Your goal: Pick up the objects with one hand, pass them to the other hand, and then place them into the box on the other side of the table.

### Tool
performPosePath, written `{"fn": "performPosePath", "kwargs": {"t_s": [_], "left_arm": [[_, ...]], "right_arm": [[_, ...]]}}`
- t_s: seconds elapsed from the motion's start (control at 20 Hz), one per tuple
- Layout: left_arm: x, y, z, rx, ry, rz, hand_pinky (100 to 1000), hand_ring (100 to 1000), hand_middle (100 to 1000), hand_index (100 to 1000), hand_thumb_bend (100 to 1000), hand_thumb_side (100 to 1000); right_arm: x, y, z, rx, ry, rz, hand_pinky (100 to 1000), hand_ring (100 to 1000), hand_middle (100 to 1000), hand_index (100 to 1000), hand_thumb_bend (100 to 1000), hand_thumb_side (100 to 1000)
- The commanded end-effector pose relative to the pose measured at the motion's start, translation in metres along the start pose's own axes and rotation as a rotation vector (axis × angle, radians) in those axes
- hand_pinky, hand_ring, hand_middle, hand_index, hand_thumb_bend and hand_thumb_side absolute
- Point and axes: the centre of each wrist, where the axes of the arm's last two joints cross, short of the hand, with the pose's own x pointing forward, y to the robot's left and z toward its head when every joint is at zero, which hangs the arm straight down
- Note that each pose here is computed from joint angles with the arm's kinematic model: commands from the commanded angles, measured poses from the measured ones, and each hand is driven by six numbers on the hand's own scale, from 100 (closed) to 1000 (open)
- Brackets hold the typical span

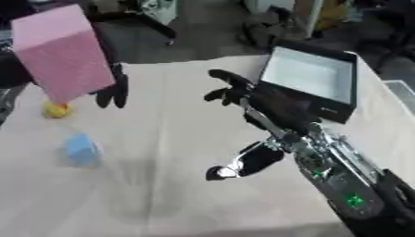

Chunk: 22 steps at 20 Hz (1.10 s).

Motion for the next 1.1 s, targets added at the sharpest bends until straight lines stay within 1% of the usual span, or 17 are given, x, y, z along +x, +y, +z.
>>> {"fn": "performPosePath", "kwargs": {"t_s": [0.05,0.2,0.3,0.5,0.6,0.65,0.7,0.75,0.85,1.1], "left_arm": [[-0.010,0.002,0.000,0.005,0.061,-0.047,618,506,462,639,100,484],[-0.036,0.002,0.005,0.023,0.133,-0.094,617,507,462,639,100,502],[-0.057,0.001,0.011,0.034,0.185,-0.129,617,509,464,641,100,517],[-0.103,-0.003,0.027,0.032,0.284,-0.221,617,510,465,642,100,560],[-0.121,-0.005,0.036,0.029,0.321,-0.259,617,510,466,642,100,569],[-0.128,-0.005,0.040,0.028,0.333,-0.276,617,510,466,642,100,587],[-0.133,-0.004,0.043,0.028,0.341,-0.290,617,510,465,642,100,575],[-0.138,-0.004,0.045,0.028,0.345,-0.302,618,510,465,641,100,582],[-0.143,-0.002,0.046,0.032,0.344,-0.315,618,510,465,641,100,587],[-0.141,0.007,0.032,0.049,0.313,-0.297,618,509,465,640,100,598]], "right_arm": [[0.003,-0.011,-0.001,-0.007,-0.028,0.049,390,716,1000,824,784,398],[0.004,-0.015,-0.005,-0.008,-0.045,0.069,397,716,1000,823,769,411],[0.006,-0.017,-0.007,-0.011,-0.060,0.083,402,716,1000,823,757,420],[0.009,-0.022,-0.013,-0.017,-0.092,0.123,429,716,1000,820,707,456],[0.011,-0.025,-0.016,-0.018,-0.113,0.149,445,716,1000,819,681,474],[0.012,-0.026,-0.018,-0.017,-0.123,0.162,453,715,1000,818,662,481],[0.013,-0.028,-0.019,-0.017,-0.133,0.174,456,715,1000,817,655,486],[0.014,-0.029,-0.021,-0.015,-0.140,0.185,469,715,1000,816,624,498],[0.016,-0.030,-0.023,-0.010,-0.155,0.206,476,715,1000,817,596,500],[0.022,-0.032,-0.028,-0.002,-0.185,0.242,501,722,1000,825,539,541]]}}
